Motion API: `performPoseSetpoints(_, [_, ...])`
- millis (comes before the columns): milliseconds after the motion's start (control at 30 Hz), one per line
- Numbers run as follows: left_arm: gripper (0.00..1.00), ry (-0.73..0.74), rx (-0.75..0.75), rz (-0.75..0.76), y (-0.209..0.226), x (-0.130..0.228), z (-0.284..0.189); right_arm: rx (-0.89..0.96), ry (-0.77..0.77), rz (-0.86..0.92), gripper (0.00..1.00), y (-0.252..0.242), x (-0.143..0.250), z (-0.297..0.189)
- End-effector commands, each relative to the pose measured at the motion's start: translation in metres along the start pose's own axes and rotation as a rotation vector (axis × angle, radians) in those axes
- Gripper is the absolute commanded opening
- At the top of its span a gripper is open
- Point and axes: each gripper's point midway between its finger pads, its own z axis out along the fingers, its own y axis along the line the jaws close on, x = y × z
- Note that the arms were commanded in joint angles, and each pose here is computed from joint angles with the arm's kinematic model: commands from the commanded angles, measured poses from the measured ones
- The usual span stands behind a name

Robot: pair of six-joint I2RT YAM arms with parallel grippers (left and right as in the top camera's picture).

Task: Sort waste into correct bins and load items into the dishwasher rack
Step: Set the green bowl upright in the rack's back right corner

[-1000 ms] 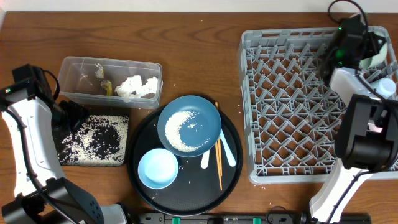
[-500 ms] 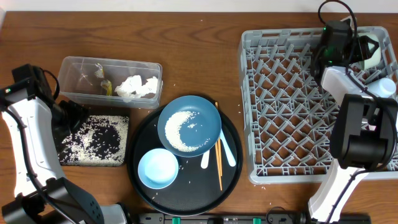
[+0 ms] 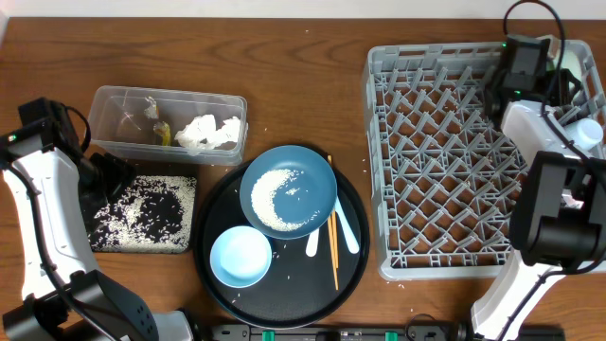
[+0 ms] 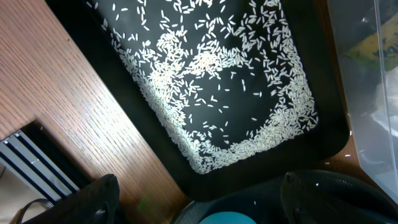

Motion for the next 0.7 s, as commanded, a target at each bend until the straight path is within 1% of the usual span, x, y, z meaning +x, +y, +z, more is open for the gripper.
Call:
performPoseSetpoints(0, [0.85, -0.012, 0.001, 0.005, 0.002, 0.0, -0.005, 0.003, -0.004, 0.08, 0.46, -0.02, -0.001, 0.005])
performPoseSetpoints(167, [0.84, -0.011, 0.001, 0.005, 0.002, 0.001, -0.005, 0.059, -0.002, 0.138, 0.36, -0.046, -0.001, 0.013])
performPoseSetpoints(233, [0.84, -0.011, 0.001, 0.005, 0.002, 0.0, -0.005, 0.061, -0.001, 0.119, 0.3, -0.049, -0.001, 0.013])
performPoseSetpoints(300, [0.84, -0.011, 0.001, 0.005, 0.002, 0.0, -0.005, 0.058, 0.005, 0.088, 0.27, -0.047, 0.001, 0.013])
performPoseSetpoints(433, [0.84, -0.011, 0.001, 0.005, 0.002, 0.001, -0.005, 0.048, 0.02, 0.085, 0.24, -0.045, 0.005, 0.013])
performPoseSetpoints(567, [0.84, -0.011, 0.001, 0.005, 0.002, 0.001, -0.005, 0.042, 0.023, 0.076, 0.24, -0.042, 0.006, 0.011])
performPoseSetpoints(633, [0.84, -0.011, 0.001, 0.005, 0.002, 0.001, -0.005, 0.033, 0.033, 0.052, 0.26, -0.039, 0.009, 0.01])
performPoseSetpoints(667, [0.84, -0.012, 0.001, 0.005, 0.002, 0.0, -0.005, 0.026, 0.042, 0.035, 0.29, -0.036, 0.011, 0.009])
